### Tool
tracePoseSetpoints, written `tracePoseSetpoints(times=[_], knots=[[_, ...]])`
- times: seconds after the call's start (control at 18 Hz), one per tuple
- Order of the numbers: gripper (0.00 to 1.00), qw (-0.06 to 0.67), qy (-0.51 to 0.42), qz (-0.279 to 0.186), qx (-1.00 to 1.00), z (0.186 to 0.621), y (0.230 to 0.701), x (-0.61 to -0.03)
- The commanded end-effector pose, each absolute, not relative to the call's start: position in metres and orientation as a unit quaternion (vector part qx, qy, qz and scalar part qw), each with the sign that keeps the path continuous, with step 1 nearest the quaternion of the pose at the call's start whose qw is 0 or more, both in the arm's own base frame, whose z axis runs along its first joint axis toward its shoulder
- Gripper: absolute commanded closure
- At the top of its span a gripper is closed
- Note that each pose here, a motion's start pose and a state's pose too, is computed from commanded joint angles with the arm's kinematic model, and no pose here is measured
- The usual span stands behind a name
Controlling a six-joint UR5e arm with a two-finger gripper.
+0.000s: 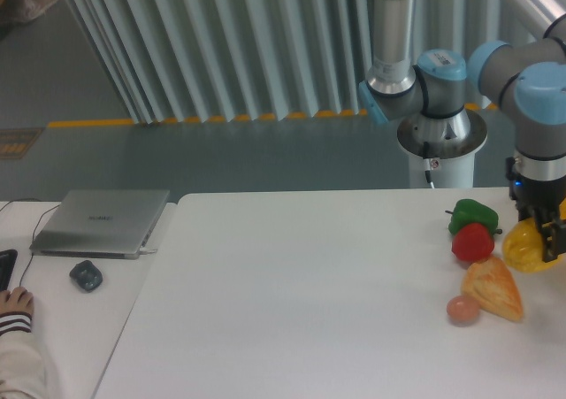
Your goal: Place the yellow pepper in a basket
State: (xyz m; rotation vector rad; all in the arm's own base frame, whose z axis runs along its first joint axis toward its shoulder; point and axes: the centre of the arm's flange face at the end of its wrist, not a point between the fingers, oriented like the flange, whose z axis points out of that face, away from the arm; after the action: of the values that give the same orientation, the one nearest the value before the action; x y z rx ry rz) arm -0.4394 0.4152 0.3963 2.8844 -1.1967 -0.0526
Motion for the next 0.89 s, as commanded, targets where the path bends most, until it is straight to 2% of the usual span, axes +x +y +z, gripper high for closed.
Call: tracePoseSetpoints(times=[0.39, 0.78, 0.89], knots=[[0.41, 0.011, -0.428, -0.004, 0.904, 0.391, 0.365, -0.479], [0.41, 0.012, -0.511, -0.001, 0.860, 0.387, 0.310, -0.517], [0.38, 0.006, -0.534, 0.005, 0.845, 0.379, 0.298, -0.528]])
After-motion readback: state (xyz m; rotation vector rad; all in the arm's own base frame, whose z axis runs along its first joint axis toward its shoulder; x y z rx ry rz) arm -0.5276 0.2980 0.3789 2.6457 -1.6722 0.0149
